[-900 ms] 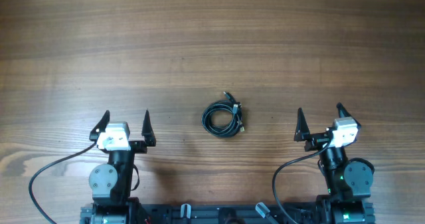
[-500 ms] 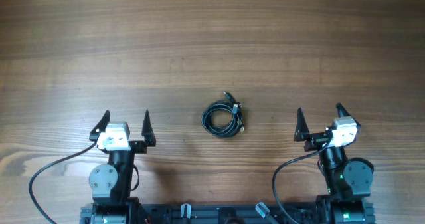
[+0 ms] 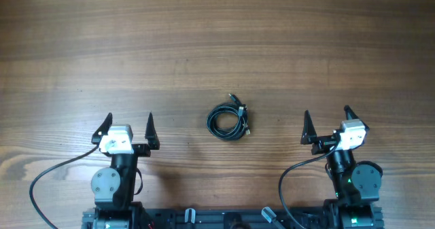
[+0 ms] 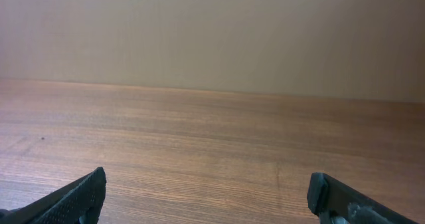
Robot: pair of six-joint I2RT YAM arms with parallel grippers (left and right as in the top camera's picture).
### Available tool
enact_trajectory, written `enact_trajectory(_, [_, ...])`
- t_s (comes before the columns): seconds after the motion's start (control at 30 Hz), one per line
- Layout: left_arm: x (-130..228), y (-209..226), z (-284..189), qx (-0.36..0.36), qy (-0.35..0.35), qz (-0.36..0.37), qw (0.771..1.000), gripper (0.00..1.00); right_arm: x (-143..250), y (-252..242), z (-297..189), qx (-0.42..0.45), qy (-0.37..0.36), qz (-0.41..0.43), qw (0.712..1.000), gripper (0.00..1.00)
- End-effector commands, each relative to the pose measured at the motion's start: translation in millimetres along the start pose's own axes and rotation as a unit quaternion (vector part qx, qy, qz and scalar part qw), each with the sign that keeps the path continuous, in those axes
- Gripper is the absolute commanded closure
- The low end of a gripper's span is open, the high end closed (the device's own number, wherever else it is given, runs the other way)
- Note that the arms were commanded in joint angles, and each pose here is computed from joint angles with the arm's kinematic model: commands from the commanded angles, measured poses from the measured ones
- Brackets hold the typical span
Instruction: Untangle cables
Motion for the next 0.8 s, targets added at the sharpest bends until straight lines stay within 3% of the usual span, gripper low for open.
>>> enact_trajectory(0.0, [1.4, -1.8, -0.1, 0.007, 0.001, 0.01, 1.0, 0.0, 0.9, -0.7, 0.4, 0.002, 0.002, -0.001, 1.0, 0.0])
enact_trajectory(0.53, [0.8, 0.3, -0.1, -0.003, 0.0, 0.01, 1.0, 0.0, 0.9, -0.8, 0.4, 0.002, 0.002, -0.001, 1.0, 0.0])
enact_trajectory(0.77, [1.1, -6.5, -0.3, 0.028, 0.001, -0.007, 1.0, 0.0, 0.9, -0.7, 0.4, 0.002, 0.002, -0.001, 1.0, 0.0])
Point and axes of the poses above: each gripper's point midway between its finger pads, its own z axis out along the fingers, its own y axis along the line the jaws close on, x = y × z, the point moved 6 cm from there along -z, back along the fingers, and after that the axes turned 2 degrees about -z, right-handed, at the moved point
